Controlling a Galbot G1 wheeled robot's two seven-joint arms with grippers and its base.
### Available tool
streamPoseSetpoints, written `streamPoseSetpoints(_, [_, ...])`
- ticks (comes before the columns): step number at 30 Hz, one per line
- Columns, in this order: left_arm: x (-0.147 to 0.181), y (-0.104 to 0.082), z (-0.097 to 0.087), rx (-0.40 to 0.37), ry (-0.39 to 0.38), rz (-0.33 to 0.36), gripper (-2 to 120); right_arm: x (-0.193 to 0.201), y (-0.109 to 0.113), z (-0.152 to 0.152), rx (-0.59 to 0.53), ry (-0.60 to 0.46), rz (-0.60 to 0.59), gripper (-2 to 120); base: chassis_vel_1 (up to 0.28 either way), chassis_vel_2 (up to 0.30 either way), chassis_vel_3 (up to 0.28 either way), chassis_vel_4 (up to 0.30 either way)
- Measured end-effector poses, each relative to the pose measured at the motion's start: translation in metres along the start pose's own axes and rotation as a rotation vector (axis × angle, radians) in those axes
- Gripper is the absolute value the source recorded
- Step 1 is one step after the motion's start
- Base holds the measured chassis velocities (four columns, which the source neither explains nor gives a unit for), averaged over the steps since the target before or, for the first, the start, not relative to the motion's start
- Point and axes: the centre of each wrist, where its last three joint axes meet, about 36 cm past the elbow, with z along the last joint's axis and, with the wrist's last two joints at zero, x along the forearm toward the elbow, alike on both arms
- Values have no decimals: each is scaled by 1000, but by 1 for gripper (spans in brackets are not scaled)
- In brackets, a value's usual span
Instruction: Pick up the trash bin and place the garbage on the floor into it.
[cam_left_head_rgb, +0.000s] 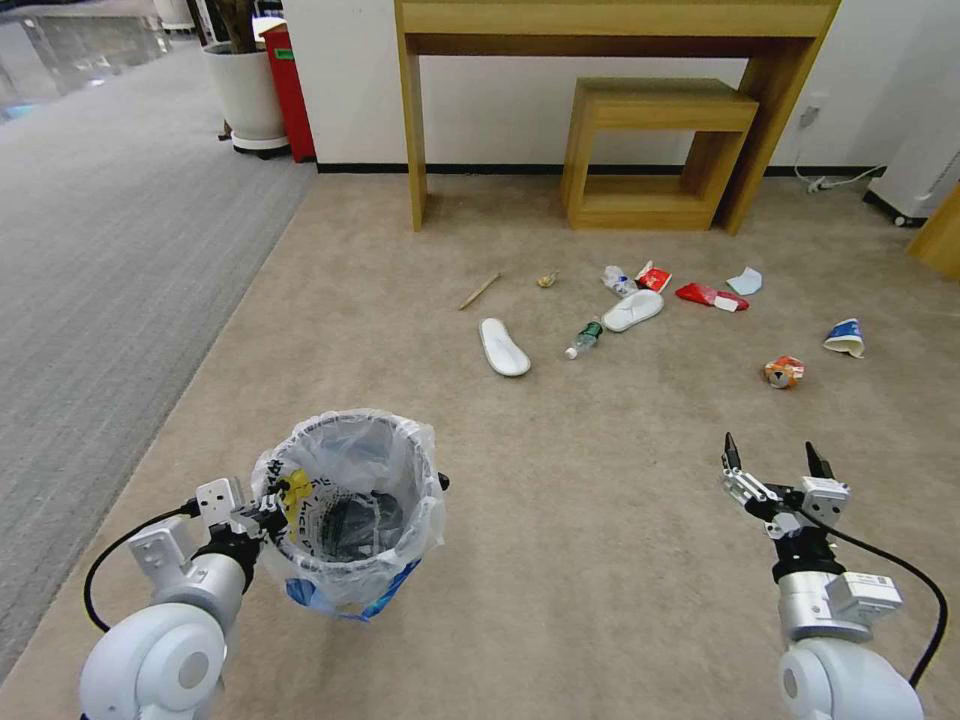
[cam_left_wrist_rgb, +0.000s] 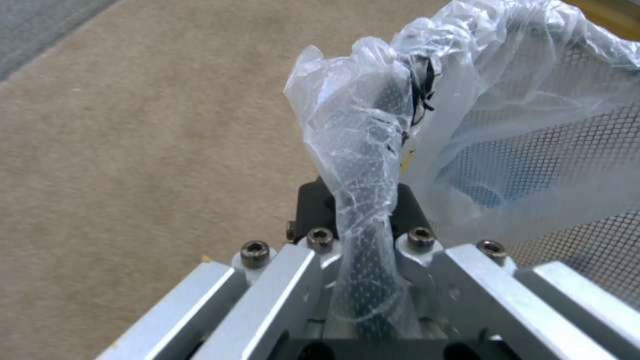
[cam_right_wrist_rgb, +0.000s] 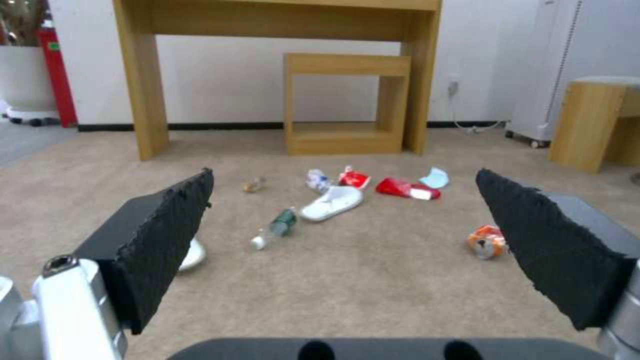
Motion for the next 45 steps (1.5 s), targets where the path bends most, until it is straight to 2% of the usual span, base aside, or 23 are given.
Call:
streamPoseSetpoints(9, [0, 0, 0, -1, -8, -3, 3, 1, 0, 3, 0, -26, -13, 100, 130, 125, -112, -125])
streamPoseSetpoints(45, [-2, 2, 4, 0, -21, -12, 3, -3, -6, 0, 35, -16, -9, 100, -6, 4, 6, -4])
